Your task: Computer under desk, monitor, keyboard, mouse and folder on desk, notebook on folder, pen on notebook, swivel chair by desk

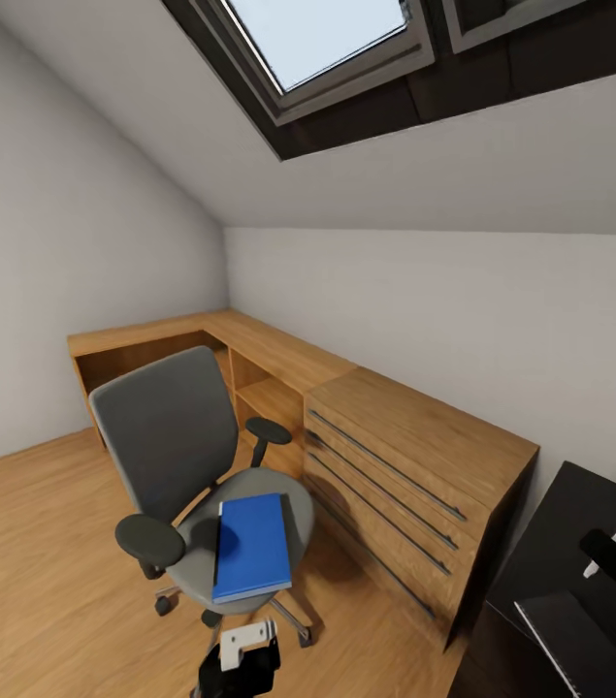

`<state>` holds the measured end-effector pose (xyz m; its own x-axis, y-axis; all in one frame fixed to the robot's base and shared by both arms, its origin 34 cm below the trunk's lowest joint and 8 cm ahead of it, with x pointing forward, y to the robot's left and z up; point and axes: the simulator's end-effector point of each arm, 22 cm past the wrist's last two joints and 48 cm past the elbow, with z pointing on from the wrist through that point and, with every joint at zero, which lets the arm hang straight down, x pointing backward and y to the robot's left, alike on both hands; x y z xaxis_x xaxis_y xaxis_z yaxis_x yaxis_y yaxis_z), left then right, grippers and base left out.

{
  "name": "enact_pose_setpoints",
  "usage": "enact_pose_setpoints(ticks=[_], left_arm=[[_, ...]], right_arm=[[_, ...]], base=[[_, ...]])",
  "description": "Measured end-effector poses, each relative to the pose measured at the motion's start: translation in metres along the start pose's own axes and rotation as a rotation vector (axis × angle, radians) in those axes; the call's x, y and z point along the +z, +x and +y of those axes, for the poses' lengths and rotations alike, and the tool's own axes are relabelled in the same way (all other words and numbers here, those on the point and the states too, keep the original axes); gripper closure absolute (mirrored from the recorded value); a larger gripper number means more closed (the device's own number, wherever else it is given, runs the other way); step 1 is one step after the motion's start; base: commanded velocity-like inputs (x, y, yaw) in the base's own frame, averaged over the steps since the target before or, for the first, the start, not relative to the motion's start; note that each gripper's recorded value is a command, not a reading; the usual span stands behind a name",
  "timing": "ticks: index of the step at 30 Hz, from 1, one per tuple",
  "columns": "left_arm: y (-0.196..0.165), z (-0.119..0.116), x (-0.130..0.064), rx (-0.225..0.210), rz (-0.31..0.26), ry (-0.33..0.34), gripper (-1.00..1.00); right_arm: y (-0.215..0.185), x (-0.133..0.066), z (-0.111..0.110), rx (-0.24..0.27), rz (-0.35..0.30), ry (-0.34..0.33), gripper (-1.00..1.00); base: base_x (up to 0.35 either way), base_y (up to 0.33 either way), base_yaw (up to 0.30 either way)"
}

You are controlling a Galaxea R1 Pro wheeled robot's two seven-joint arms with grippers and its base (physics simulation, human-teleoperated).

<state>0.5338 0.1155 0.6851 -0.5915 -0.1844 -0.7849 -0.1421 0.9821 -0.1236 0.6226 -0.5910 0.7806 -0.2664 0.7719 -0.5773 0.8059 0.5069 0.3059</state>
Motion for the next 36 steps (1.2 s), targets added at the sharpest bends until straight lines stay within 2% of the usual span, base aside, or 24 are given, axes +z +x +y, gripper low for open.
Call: enact_pose_setpoints(ticks=[6,12,21,22,36], left_arm=[[-0.01,-0.001,-0.001,-0.023,-0.046,0.001,-1.0],[-0.009,-0.014,-0.005,-0.004,-0.055,0.029,-1.0],[-0.009,-0.015,-0.006,-0.003,-0.058,0.033,-1.0],[-0.01,-0.015,-0.006,-0.003,-0.058,0.033,-1.0],[-0.013,-0.015,-0.006,-0.006,-0.064,0.033,-1.0]], right_arm=[[0.006,0.006,-0.009,-0.012,0.008,0.032,1.0],[0.0,0.01,-0.015,-0.051,-0.046,0.072,1.0],[0.001,0.011,-0.015,-0.059,-0.05,0.075,1.0],[0.001,0.011,-0.015,-0.059,-0.05,0.075,-1.0],[0.001,0.011,-0.014,-0.059,-0.051,0.071,-1.0]], base=[[0.004,0.0,0.0],[0.0,0.0,0.0],[0.0,0.0,0.0],[0.0,0.0,0.0],[0.0,0.0,0.0]])
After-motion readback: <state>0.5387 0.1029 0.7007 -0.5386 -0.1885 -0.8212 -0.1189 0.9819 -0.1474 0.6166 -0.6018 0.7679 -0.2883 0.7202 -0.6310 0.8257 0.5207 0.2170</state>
